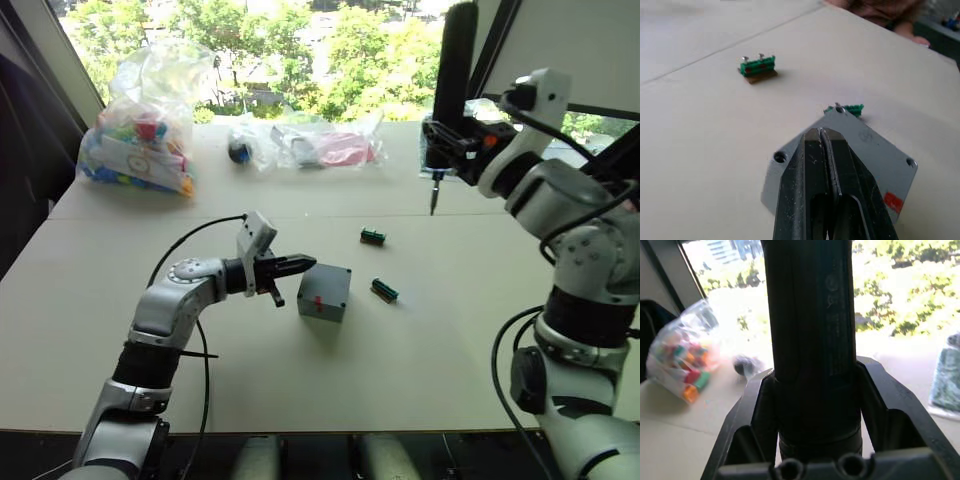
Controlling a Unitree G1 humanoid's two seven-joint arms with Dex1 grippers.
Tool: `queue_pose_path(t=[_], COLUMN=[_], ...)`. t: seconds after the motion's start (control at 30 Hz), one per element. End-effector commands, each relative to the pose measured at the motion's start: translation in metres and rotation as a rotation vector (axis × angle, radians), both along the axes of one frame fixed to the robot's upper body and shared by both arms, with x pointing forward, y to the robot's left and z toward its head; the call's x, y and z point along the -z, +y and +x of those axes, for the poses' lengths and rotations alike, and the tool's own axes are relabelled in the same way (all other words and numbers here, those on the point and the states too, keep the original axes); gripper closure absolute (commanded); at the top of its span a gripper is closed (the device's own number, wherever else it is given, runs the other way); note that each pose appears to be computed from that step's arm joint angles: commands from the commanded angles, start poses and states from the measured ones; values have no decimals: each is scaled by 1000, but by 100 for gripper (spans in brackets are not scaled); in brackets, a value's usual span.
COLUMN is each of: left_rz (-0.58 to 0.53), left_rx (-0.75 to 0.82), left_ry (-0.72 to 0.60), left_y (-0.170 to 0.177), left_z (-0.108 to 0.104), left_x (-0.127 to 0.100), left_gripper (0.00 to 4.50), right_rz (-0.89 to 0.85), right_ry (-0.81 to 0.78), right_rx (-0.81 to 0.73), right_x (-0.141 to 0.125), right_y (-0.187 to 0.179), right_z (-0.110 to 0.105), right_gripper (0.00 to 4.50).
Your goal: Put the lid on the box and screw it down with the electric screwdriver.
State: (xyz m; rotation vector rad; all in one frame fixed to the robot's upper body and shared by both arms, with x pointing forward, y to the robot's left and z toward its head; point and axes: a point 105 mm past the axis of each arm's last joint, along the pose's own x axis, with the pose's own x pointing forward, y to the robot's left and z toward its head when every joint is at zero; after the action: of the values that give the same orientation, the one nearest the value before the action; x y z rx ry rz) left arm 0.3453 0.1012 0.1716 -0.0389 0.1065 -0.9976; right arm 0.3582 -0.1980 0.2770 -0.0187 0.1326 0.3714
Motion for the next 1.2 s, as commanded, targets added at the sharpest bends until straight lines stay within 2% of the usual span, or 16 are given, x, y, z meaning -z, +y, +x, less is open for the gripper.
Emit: queue_pose_path(t=[0.03,0.1,0.17,0.27,0.5,0.83,0.87,0.9,0.93,1.0,1.13,1.2], left_rz=[-27,31,165,285,257,236,229,221,216,224,221,252], left_rx=[62,172,226,257,178,99,91,71,58,12,-33,-39], left_ry=[-89,-46,-53,-75,-37,-40,-35,-29,-25,-19,0,13], left_y=[-4,-5,-4,-2,3,15,18,22,25,36,47,50], left_z=[-14,-31,-45,-55,-58,-47,-45,-41,-38,-29,-18,-15], left_x=[-37,-31,-18,-3,11,8,6,3,1,1,2,10], left_gripper=[450,450,450,450,450,450,450,450,450,450,450,450], right_rz=[-38,15,1,-15,-103,-170,-203,-222,-233,-210,-230,-271], right_ry=[176,311,511,605,742,729,718,691,669,568,443,362], right_rx=[-9,-35,-20,26,112,166,175,181,185,178,132,44], right_x=[21,36,65,84,127,151,153,150,148,124,88,69], right_y=[-20,-30,-47,-61,-80,-88,-91,-93,-94,-90,-78,-62], right_z=[-10,-16,-25,-24,-28,-24,-25,-23,-21,-11,-3,-2], right_gripper=[256,256,256,256,256,256,167,158,120,62,62,62])
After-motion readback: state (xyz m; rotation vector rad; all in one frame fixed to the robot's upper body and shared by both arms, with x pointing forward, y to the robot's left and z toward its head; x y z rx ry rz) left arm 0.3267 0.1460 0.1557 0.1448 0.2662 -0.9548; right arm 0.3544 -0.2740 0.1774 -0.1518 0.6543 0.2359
